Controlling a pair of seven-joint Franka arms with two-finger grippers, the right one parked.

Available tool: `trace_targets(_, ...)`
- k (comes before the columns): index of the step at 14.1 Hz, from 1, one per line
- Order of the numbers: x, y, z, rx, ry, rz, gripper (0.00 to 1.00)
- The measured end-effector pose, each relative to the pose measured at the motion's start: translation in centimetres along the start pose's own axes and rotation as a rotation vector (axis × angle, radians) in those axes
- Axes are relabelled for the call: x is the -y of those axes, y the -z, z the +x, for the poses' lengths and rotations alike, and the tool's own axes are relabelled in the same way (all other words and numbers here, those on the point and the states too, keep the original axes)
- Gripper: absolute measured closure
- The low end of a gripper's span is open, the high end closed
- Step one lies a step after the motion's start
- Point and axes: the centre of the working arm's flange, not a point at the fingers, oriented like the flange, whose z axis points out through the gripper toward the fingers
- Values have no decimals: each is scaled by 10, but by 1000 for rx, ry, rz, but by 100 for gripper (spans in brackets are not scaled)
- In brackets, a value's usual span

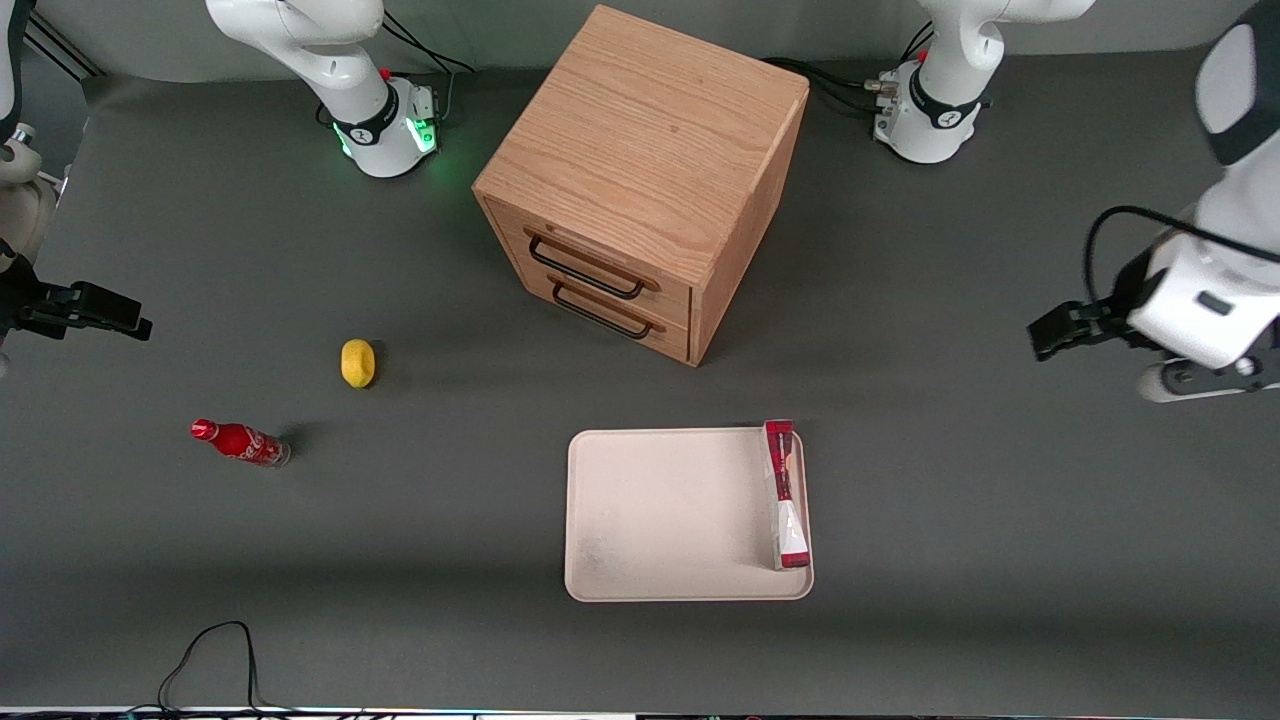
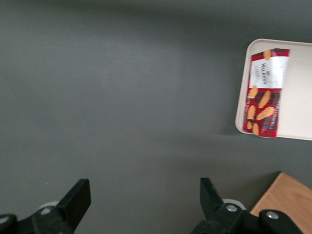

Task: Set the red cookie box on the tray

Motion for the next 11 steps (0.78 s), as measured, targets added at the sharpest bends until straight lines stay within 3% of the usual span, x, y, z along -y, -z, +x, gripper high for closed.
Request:
trace_targets(7,67,-3,-1,-8,-4,-12,0)
trace_targets(11,62,5,-5,-21,-15,-21,0)
